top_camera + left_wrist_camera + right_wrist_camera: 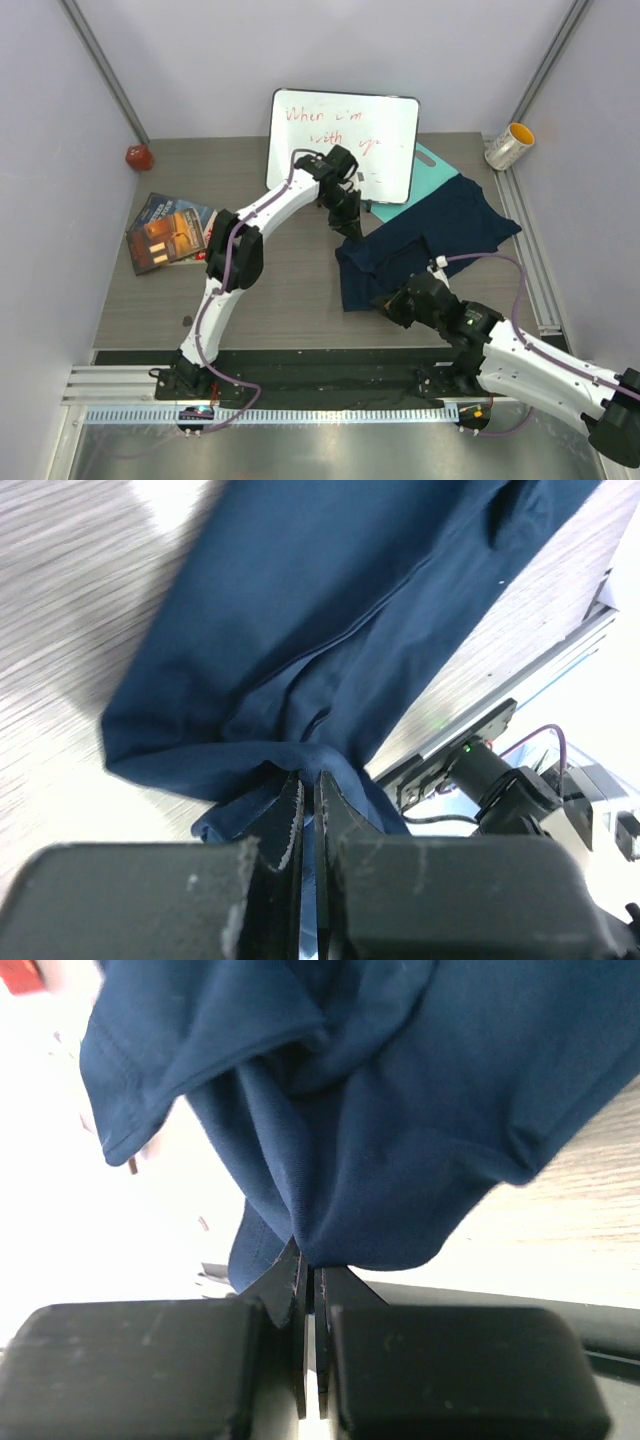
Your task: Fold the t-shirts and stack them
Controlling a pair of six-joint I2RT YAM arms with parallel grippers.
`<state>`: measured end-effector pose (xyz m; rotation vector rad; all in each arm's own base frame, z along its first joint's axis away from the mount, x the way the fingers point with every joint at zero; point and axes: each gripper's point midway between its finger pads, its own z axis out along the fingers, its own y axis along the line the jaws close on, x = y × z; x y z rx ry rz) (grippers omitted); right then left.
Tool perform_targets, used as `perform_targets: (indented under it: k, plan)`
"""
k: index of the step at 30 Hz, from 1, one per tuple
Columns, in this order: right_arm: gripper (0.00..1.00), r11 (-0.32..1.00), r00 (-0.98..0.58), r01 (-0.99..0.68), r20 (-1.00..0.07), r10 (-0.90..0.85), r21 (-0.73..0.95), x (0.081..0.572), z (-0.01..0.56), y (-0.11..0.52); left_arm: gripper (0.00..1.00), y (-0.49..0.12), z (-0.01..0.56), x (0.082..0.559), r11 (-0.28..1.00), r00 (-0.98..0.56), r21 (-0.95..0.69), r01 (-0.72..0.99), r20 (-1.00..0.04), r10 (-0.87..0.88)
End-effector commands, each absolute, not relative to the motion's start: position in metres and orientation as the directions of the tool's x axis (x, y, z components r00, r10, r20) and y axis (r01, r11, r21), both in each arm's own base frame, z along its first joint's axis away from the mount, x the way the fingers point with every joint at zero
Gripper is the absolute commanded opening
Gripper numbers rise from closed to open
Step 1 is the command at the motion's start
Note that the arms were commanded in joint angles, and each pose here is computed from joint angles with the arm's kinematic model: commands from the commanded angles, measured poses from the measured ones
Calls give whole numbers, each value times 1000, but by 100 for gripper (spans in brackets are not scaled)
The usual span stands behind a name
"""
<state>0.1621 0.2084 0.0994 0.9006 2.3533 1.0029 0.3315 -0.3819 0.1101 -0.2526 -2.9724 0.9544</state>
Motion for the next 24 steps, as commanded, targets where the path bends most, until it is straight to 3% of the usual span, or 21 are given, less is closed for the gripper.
perform_targets:
  k: [1, 17, 24]
  plan:
    - [1, 469, -606, 400, -156, 780, 788, 178, 116, 195, 1, -407, 126, 340, 761, -987, -628, 160, -92, 132]
    - [1, 311, -335, 462, -162, 928, 830, 188, 122, 136, 1, -437, 121, 366, 712, -977, -671, 207, -174, 120]
    - [1, 318, -319, 510, -168, 933, 799, 185, 102, 131, 1, -451, 100, 368, 700, -971, -673, 239, -183, 156]
